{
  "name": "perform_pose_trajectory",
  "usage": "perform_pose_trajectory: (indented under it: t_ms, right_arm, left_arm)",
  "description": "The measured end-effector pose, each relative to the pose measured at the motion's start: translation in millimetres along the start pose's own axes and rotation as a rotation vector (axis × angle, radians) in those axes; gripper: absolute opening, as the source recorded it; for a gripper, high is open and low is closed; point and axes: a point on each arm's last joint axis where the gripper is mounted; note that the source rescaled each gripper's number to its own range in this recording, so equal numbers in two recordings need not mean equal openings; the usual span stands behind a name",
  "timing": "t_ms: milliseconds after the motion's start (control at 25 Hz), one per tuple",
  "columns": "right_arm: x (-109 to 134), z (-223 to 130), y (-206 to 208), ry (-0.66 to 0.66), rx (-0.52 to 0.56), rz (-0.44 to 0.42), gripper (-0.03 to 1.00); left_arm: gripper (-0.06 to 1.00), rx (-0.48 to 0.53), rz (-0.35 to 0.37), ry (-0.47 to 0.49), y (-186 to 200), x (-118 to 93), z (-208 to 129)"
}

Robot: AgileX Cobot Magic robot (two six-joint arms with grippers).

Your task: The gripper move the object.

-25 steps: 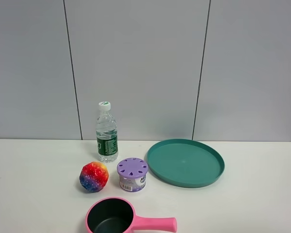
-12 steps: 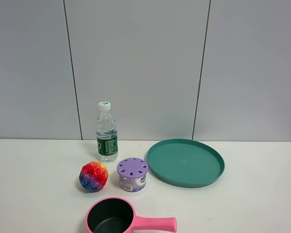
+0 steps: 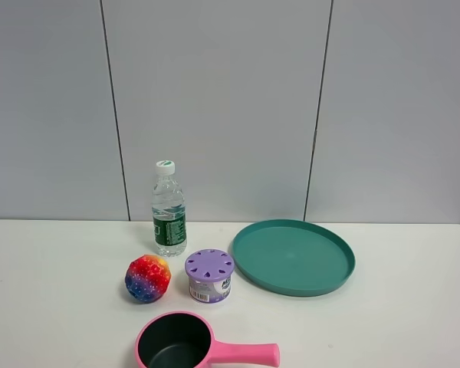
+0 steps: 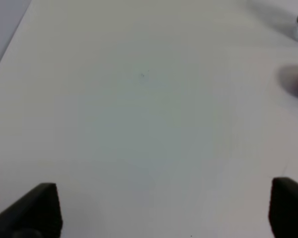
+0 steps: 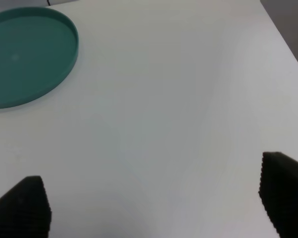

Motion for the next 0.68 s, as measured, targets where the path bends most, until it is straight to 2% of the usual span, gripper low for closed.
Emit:
perform_pose_trajectory:
  t_ms: [680]
  right_arm:
    - [0.0, 0.0, 0.0, 0.0, 0.0, 0.0, 0.93]
  left_arm:
    - [1.0, 0.0, 0.0, 0.0, 0.0, 0.0, 0.0]
Point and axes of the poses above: a point on each arm's last joint axis where the gripper is mounted, y pointing back along that axis away from the gripper, x along the wrist's bending axis when the last joint is at zero, z = x × y, and after that the axes turned 11 degrees about y, right-handed
